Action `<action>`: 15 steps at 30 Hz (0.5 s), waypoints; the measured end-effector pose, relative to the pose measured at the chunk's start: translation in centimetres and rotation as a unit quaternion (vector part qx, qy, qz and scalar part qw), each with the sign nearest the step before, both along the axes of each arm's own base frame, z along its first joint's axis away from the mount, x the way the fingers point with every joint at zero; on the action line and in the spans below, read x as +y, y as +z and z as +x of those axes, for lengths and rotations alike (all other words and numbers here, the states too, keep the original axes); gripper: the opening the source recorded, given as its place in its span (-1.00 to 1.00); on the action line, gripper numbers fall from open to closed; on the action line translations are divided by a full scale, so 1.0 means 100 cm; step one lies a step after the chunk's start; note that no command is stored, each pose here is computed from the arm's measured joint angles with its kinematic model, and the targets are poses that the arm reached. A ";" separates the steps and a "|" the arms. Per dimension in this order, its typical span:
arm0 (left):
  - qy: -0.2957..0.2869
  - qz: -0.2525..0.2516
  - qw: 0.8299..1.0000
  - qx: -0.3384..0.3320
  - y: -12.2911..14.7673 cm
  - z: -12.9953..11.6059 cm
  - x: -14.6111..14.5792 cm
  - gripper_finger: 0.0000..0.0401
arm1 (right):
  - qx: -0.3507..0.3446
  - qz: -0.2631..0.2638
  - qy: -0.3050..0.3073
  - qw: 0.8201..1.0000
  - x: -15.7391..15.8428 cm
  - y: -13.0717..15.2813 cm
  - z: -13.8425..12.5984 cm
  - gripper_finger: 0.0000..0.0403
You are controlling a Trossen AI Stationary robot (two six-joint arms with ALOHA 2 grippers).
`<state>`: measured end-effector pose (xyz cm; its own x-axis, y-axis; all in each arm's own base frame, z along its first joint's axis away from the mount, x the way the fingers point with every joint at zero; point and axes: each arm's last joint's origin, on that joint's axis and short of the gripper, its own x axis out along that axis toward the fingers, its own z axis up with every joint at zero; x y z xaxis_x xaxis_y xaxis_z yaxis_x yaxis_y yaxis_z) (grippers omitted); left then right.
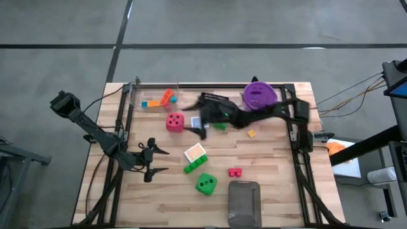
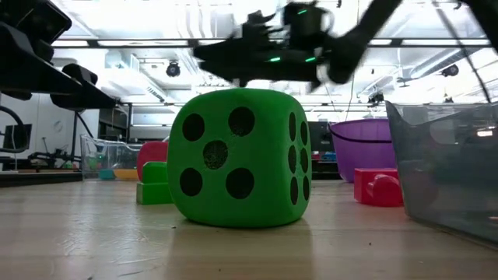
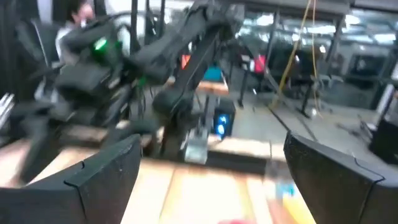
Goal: Pick & Place Toys
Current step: Put the top green game piece into the transparent bin
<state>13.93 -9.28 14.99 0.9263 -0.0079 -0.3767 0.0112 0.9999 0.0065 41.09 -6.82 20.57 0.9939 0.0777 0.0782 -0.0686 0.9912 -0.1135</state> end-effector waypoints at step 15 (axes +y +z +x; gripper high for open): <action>0.017 0.013 0.998 -0.062 0.012 0.005 0.000 0.58 | 0.278 0.019 -0.122 0.953 0.071 -0.006 -0.130 0.92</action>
<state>14.39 -9.29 16.16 0.9653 0.0338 -0.2591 -0.0262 0.9991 0.0325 28.04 0.25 19.97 0.8705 -0.1525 -0.4679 0.1248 0.9881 -0.0899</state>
